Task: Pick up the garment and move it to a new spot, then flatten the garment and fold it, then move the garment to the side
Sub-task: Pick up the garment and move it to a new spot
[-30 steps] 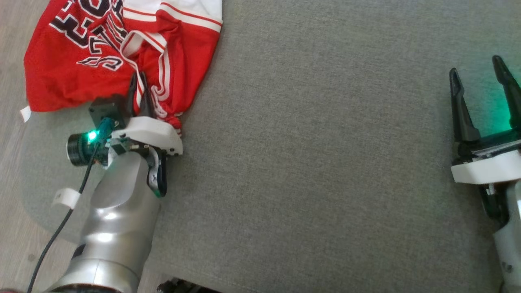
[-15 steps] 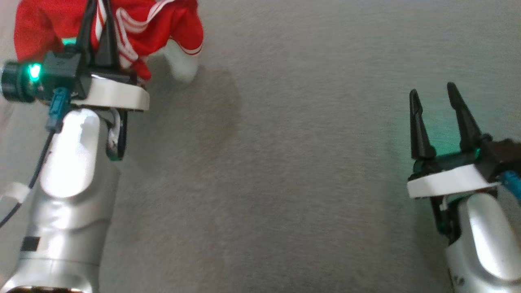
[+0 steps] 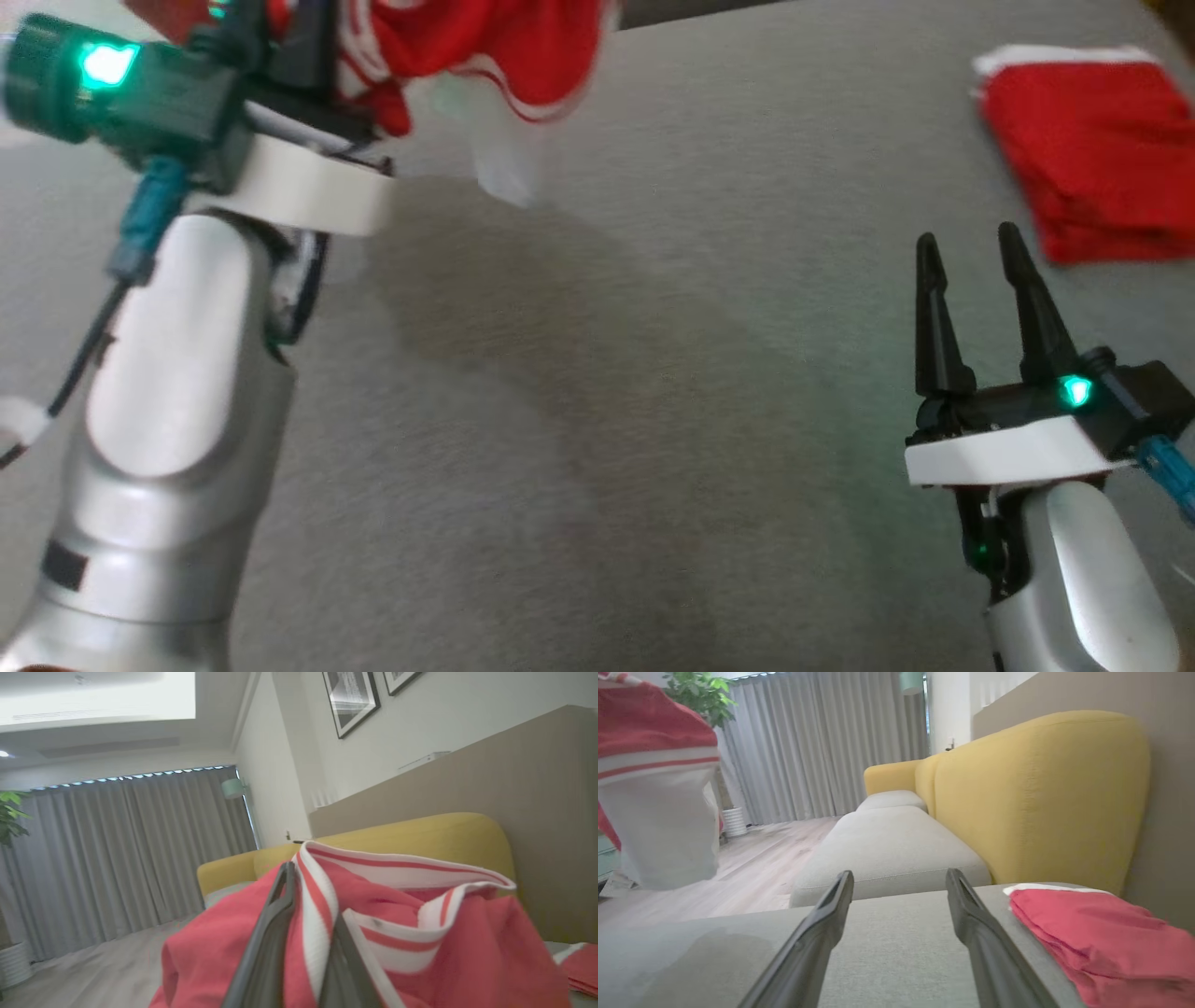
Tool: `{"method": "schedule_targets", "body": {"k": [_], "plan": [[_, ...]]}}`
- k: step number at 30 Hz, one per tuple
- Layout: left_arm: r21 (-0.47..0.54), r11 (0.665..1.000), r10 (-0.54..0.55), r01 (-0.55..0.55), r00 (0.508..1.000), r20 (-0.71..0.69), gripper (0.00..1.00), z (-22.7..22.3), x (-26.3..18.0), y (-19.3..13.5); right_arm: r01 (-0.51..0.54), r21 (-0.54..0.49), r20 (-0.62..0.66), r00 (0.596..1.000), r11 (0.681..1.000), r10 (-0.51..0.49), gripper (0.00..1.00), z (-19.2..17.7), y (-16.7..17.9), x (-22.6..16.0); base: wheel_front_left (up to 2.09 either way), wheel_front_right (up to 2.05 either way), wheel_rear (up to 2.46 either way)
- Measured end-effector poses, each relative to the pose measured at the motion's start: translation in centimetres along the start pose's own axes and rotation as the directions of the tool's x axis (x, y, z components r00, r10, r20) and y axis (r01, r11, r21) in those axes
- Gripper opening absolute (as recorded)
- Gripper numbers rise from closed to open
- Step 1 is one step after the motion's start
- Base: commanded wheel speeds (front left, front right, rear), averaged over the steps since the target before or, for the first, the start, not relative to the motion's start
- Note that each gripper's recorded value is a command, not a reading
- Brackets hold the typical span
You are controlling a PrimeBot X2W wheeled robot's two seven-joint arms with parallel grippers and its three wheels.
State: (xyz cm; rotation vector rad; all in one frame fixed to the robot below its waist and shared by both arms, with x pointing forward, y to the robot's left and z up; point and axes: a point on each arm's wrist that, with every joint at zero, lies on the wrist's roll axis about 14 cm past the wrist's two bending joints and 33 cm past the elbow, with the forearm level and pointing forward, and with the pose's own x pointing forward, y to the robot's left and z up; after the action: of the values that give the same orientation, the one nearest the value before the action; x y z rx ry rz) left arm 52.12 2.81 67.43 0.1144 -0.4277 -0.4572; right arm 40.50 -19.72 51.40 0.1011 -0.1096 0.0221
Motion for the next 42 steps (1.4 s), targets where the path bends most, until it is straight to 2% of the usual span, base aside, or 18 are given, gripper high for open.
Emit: {"method": "schedule_targets", "body": {"k": [3,6,12,13,15,20,23,28,36,42], "plan": [[-0.102,0.992,-0.078,0.075,0.997,-0.030,0.00,-1.5,0.9,-3.7,0.048,0.008,0.013,0.999,0.999,-0.048,1.00,0.6,-1.5,-0.8,0.00,0.00,0.00],[-0.185,0.976,-0.142,0.117,0.982,-0.127,0.00,-6.2,0.0,-6.6,0.070,0.009,-0.005,0.998,0.997,-0.070,1.00,0.0,-2.2,-1.1,0.00,0.00,0.00],[-0.279,0.950,-0.248,0.139,0.881,-0.403,0.00,-18.6,-7.5,-11.4,0.053,0.014,-0.079,0.996,0.998,-0.052,1.00,-2.7,-1.6,-0.4,0.00,0.00,0.00],[-0.291,0.947,-0.260,0.139,0.861,-0.436,0.28,-20.0,-8.8,-12.0,0.048,0.017,-0.089,0.995,0.999,-0.047,1.00,-3.2,-1.4,-0.2,0.00,0.00,0.00],[-0.286,0.948,-0.266,0.137,0.837,-0.479,1.00,-21.4,-10.5,-12.5,0.037,0.018,-0.106,0.994,0.999,-0.035,1.00,-3.8,-1.1,0.1,0.00,0.00,0.00],[-0.250,0.965,-0.202,0.086,0.849,-0.488,1.00,-21.0,-11.2,-11.4,0.009,0.009,-0.105,0.994,1.000,-0.008,1.00,-3.9,-0.2,0.5,0.00,0.00,0.00],[-0.252,0.968,-0.126,0.015,0.894,-0.430,1.00,-18.1,-10.9,-10.3,-0.001,-0.001,-0.098,0.995,1.000,0.001,1.00,-3.6,0.1,0.2,0.00,0.00,0.00],[-0.233,0.962,0.027,-0.144,0.896,-0.443,1.00,-15.7,-15.5,-7.6,-0.019,0.009,-0.126,0.992,1.000,0.020,1.00,-4.1,1.1,-1.9,0.00,0.00,0.00],[-0.128,0.925,0.289,-0.358,0.881,-0.374,1.00,-9.9,-21.8,-2.2,-0.082,0.049,-0.097,0.991,0.995,0.087,1.00,-2.9,3.7,-4.1,0.00,0.00,0.00],[-0.063,0.874,0.430,-0.481,0.828,-0.359,1.00,-7.8,-26.5,0.4,-0.142,0.056,-0.084,0.986,0.988,0.147,1.00,-2.4,5.7,-5.2,0.00,0.00,0.00]]}}
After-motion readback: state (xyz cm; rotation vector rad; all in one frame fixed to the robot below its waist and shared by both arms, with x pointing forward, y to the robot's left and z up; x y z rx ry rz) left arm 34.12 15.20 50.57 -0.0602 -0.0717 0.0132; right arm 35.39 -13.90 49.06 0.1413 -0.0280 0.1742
